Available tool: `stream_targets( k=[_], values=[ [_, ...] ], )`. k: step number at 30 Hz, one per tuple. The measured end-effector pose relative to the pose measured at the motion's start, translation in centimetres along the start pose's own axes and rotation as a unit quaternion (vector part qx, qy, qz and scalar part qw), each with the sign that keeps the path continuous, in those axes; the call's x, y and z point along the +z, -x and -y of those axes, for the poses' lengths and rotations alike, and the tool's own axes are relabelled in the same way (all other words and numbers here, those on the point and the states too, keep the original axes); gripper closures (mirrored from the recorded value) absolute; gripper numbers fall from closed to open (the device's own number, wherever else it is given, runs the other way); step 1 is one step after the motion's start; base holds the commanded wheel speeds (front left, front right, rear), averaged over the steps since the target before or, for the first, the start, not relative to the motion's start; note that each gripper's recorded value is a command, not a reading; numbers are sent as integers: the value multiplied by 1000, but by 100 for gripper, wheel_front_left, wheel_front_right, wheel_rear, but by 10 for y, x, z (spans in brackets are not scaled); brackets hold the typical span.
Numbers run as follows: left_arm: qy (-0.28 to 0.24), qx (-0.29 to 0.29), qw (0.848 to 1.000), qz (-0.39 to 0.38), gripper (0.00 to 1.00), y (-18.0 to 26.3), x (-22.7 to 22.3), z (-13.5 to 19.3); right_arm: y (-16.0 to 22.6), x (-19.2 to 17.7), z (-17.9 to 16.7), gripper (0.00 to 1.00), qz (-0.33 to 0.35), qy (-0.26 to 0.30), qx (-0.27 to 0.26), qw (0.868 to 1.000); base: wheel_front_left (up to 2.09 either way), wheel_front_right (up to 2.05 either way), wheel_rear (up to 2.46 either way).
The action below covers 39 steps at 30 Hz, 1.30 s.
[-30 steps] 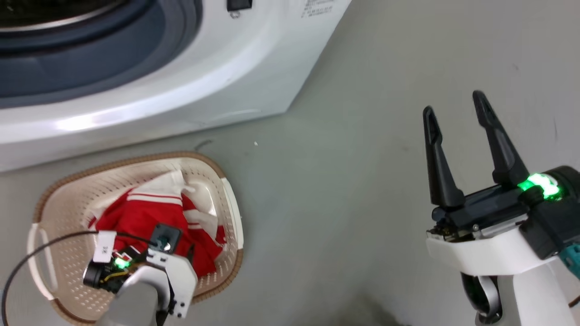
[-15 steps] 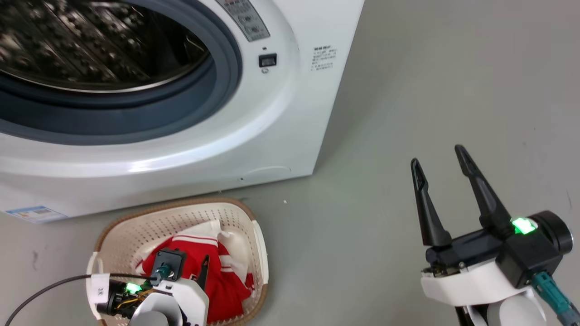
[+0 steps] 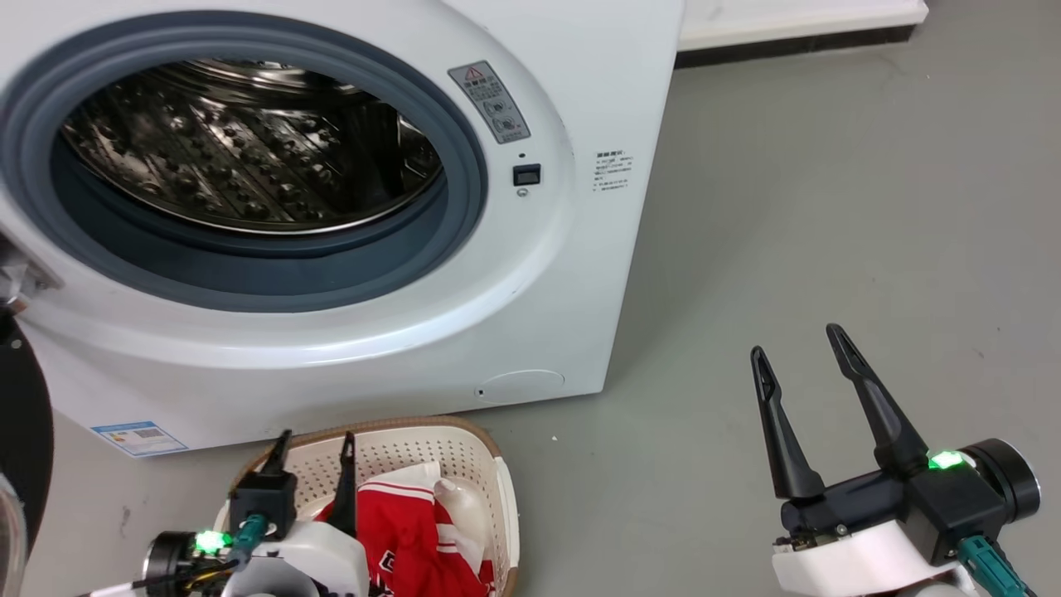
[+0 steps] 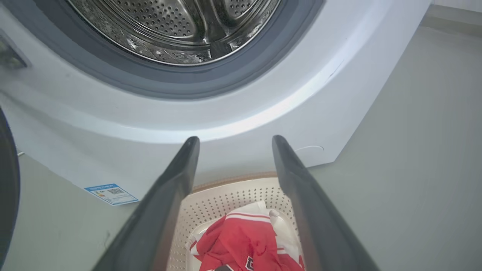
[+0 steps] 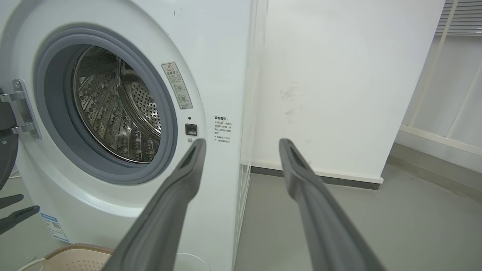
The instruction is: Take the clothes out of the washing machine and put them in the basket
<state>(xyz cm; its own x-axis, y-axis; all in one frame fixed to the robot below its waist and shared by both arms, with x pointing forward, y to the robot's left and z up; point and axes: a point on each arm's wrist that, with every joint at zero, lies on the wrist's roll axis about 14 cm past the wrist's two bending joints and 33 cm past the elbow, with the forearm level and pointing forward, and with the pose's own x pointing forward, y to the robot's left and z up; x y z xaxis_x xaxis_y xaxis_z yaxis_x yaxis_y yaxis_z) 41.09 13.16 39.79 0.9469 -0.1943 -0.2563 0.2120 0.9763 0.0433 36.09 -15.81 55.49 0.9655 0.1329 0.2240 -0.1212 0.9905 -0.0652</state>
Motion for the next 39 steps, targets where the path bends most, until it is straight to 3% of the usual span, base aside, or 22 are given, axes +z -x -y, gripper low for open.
stream_targets(
  k=[8,22,39],
  values=[
    [13,71,993,93,0,27,52,-27,9,6,-1,0,6,3,-1,1000,0,0,0],
    [14,117,976,183,0,75,102,-41,30,11,7,0,8,-1,-18,1000,0,0,0],
    [8,125,973,194,0,95,105,-39,37,3,13,0,-5,-11,-29,1000,0,0,0]
  ],
)
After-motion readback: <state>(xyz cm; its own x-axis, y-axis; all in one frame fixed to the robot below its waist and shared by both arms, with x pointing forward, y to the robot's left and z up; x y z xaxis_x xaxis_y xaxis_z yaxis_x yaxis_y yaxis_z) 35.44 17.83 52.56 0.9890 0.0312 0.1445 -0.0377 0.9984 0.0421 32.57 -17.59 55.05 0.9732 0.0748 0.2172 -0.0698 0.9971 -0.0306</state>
